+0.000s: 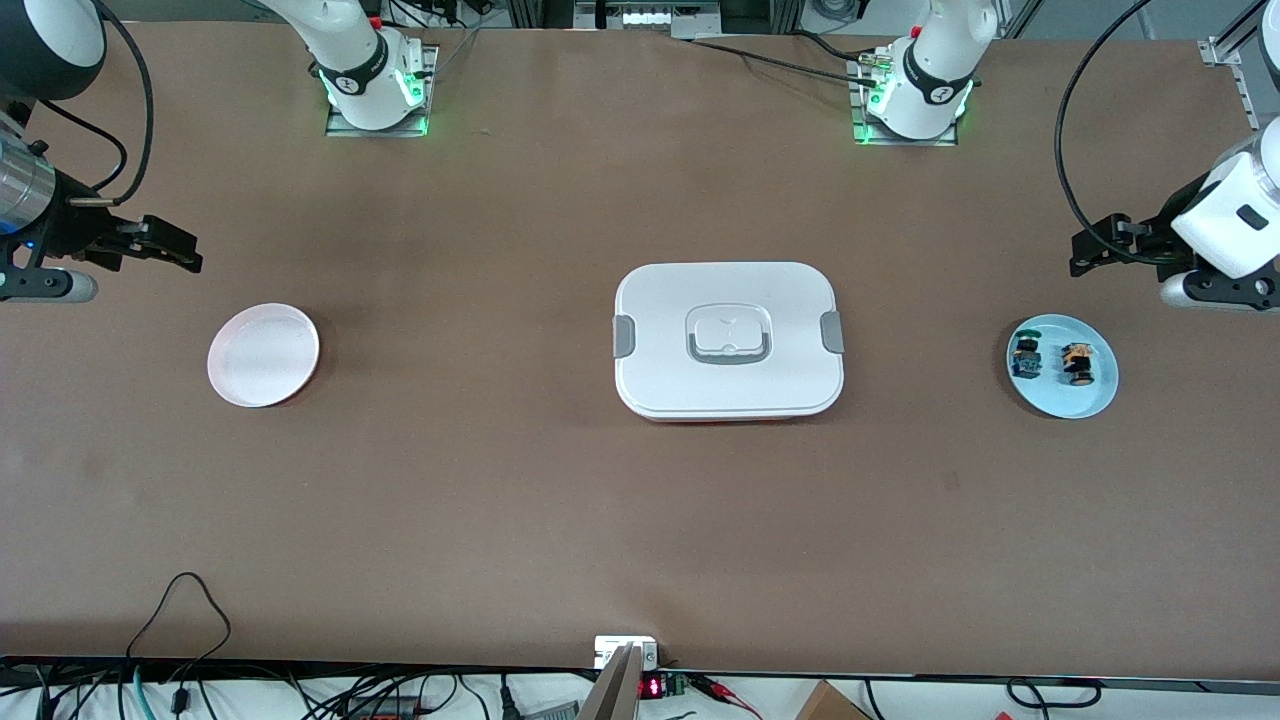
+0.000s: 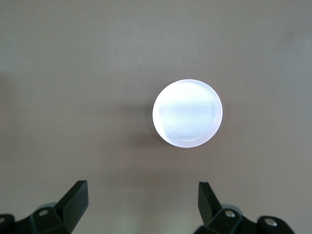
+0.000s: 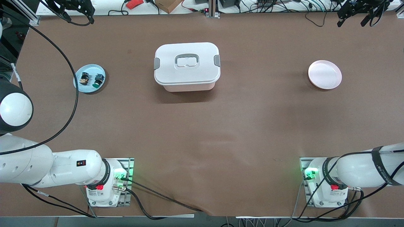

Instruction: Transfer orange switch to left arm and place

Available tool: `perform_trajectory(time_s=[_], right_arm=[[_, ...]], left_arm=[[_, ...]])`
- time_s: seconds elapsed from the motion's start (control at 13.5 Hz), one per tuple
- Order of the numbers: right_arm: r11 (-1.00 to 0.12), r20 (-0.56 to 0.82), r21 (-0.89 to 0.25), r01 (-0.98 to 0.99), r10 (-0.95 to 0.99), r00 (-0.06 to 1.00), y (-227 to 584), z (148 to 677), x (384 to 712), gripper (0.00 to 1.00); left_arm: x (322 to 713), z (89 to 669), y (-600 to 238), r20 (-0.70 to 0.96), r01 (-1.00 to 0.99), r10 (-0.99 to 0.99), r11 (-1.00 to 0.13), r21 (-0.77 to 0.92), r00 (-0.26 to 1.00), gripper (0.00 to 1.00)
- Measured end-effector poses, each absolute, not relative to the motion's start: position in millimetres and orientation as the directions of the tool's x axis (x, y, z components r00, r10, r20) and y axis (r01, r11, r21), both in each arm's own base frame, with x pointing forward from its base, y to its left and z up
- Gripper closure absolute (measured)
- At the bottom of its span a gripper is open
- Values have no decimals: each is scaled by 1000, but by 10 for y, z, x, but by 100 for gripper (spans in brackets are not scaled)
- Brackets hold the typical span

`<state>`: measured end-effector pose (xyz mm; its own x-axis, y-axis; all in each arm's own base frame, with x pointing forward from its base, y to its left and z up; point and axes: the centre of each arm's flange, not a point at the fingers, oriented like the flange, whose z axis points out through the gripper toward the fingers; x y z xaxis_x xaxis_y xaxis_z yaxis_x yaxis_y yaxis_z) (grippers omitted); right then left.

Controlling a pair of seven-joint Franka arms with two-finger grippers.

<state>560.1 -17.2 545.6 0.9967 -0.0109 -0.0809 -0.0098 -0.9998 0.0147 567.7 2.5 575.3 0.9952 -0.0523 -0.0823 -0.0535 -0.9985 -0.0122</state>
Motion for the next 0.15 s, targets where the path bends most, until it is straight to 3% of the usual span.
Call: perform_trajectory(time_s=[0.15], right_arm=[[-1000, -76, 15, -9, -10, 997, -167, 5460, 5607, 0]], left_arm=[[5698, 5754, 98, -78, -41, -40, -999, -12, 996, 0]])
